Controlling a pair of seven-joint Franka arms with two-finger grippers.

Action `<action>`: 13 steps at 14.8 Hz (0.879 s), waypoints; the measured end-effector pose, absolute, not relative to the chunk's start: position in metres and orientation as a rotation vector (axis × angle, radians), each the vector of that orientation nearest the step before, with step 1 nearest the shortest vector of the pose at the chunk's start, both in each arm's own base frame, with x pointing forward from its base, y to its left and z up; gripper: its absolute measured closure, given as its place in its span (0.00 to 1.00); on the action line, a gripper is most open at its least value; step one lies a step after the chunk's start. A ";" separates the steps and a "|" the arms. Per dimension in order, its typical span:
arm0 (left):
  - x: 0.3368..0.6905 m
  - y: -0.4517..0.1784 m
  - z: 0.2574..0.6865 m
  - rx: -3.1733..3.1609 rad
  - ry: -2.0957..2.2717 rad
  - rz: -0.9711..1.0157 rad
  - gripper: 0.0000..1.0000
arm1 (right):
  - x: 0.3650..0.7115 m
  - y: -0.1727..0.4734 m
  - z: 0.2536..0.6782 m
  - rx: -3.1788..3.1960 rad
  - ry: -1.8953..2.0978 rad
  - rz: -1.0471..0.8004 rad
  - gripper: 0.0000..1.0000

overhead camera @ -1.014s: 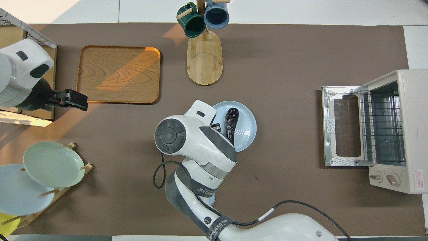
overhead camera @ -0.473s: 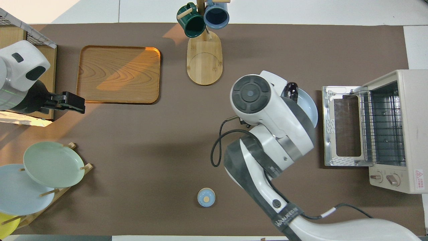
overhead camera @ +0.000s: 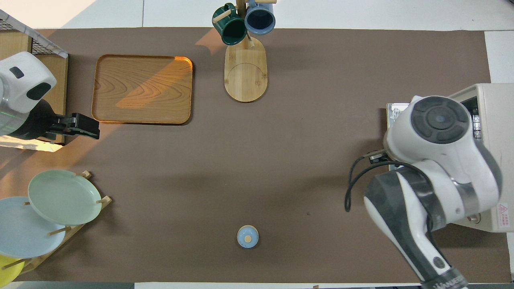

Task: Put eggplant into oven
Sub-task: 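Carry the plate with the eggplant into the open oven with the right gripper, then release the plate inside the oven and draw the right gripper back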

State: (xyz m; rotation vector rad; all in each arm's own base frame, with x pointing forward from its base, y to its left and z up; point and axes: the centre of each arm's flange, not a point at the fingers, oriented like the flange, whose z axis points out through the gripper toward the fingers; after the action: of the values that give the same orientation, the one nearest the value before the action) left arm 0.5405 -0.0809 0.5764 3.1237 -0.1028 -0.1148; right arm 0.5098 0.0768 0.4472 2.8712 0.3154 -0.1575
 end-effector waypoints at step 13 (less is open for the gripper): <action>0.534 -0.075 0.596 3.125 -0.090 -0.134 0.00 | 0.490 -0.041 0.388 2.909 0.427 -0.071 0.97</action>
State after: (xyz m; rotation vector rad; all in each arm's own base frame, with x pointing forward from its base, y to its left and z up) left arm 0.5342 -0.0751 0.5956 3.1247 -0.0902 -0.1341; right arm 0.4902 -0.0408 0.3884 2.9087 0.4271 -0.0709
